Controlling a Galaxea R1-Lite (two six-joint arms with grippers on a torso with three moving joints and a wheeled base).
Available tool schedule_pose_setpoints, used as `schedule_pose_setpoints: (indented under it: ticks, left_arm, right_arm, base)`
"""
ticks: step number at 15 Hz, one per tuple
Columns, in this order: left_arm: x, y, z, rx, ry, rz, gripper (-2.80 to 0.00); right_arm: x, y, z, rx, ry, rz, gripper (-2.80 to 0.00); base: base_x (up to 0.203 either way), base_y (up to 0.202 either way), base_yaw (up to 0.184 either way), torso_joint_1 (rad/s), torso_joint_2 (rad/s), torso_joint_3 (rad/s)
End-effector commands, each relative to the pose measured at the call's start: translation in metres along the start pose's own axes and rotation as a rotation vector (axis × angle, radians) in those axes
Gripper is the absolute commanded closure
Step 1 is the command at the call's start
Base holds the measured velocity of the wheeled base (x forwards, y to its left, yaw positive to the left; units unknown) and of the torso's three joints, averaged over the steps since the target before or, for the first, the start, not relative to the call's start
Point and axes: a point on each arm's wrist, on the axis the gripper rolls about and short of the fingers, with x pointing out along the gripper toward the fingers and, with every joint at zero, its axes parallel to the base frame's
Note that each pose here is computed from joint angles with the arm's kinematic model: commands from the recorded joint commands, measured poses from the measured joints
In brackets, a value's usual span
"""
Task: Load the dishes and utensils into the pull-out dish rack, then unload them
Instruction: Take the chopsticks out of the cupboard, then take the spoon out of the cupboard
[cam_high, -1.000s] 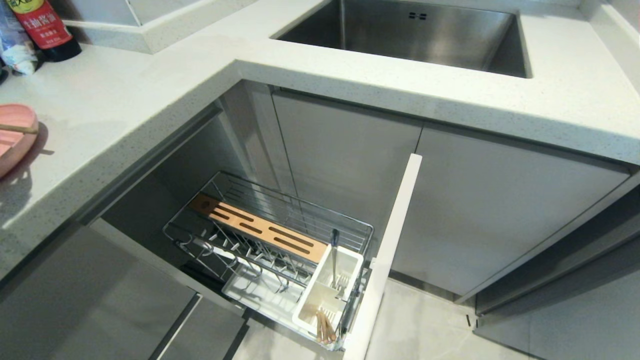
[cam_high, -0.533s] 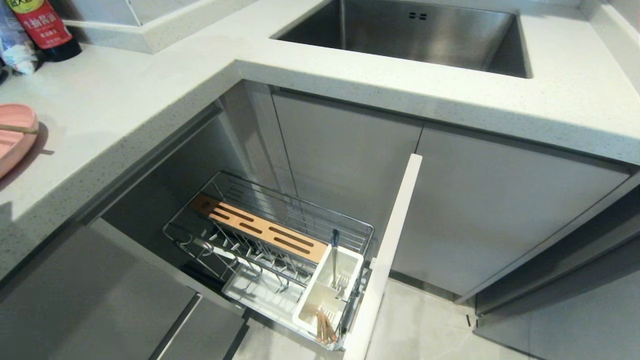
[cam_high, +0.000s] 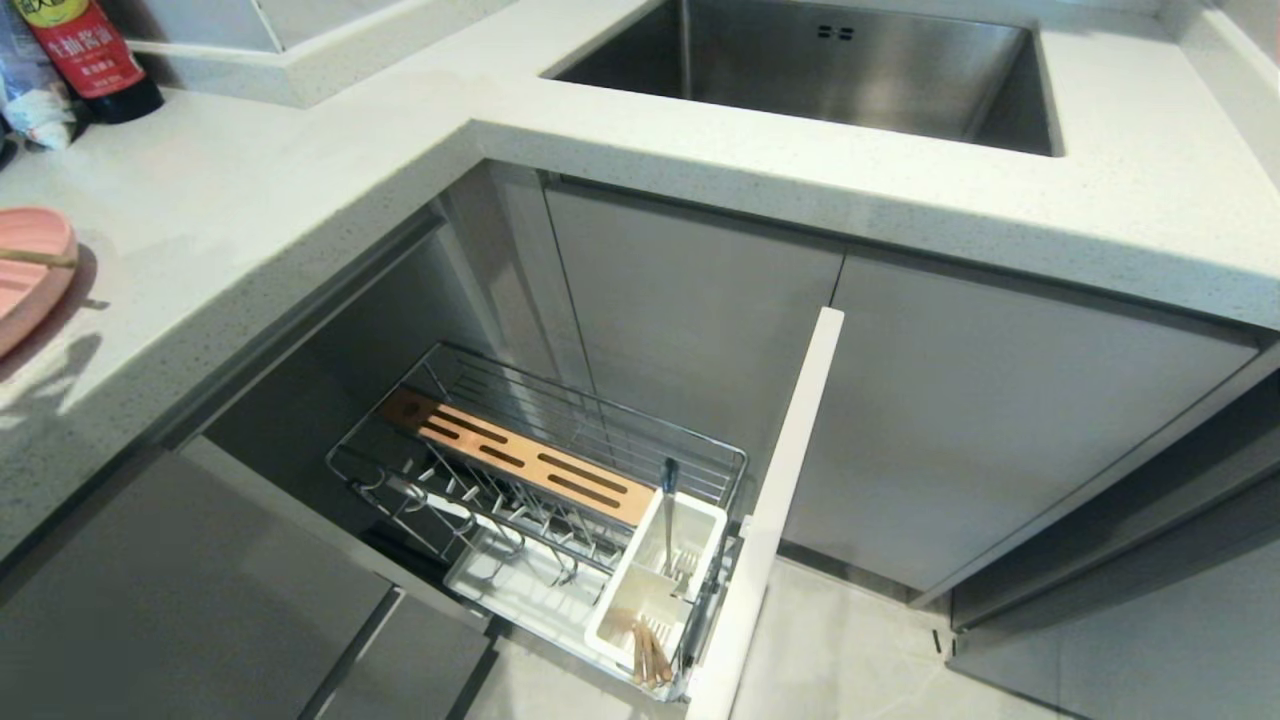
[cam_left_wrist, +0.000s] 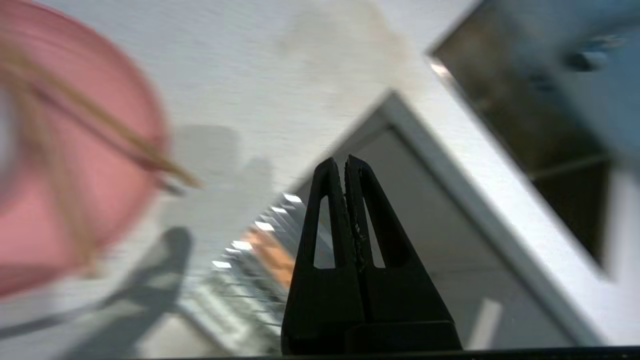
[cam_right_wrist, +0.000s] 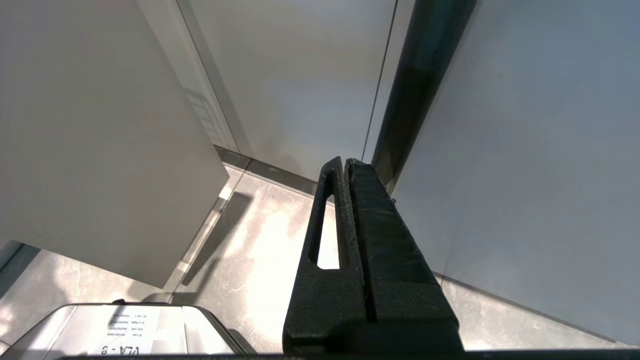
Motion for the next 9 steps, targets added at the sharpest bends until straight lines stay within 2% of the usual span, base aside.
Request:
schedule_pose_setpoints:
  ticks: [1, 3, 4, 6, 9]
  left_arm:
    - [0.000, -0.007, -0.007, -0.057, 0.059, -0.099, 0.00]
    - [0.008, -0.020, -0.026, -0.078, 0.175, -0.189, 0.00]
    - [0.016, -0.028, -0.044, -0.048, 0.252, -0.207, 0.00]
    - [0.042, -0.043, -0.087, 0.078, 0.384, -0.158, 0.00]
    - [0.073, -0.056, -0.149, 0.287, 0.568, -0.063, 0.00]
  right_arm:
    - [0.000, 0.000, 0.000, 0.000, -0.001, 0.000, 0.00]
    - [0.000, 0.000, 0.000, 0.000, 0.000, 0.000, 0.00]
    - [0.000, 0.000, 0.000, 0.000, 0.000, 0.000, 0.00]
    - [0.000, 0.000, 0.000, 0.000, 0.000, 0.000, 0.00]
    - [0.000, 0.000, 0.000, 0.000, 0.000, 0.000, 0.00]
  base:
    - [0.000, 0.000, 0.000, 0.000, 0.00, 0.000]
    - [0.000, 0.000, 0.000, 0.000, 0.00, 0.000]
    - [0.000, 0.000, 0.000, 0.000, 0.00, 0.000]
    - [0.000, 0.000, 0.000, 0.000, 0.00, 0.000]
    - [0.000, 0.000, 0.000, 0.000, 0.00, 0.000]
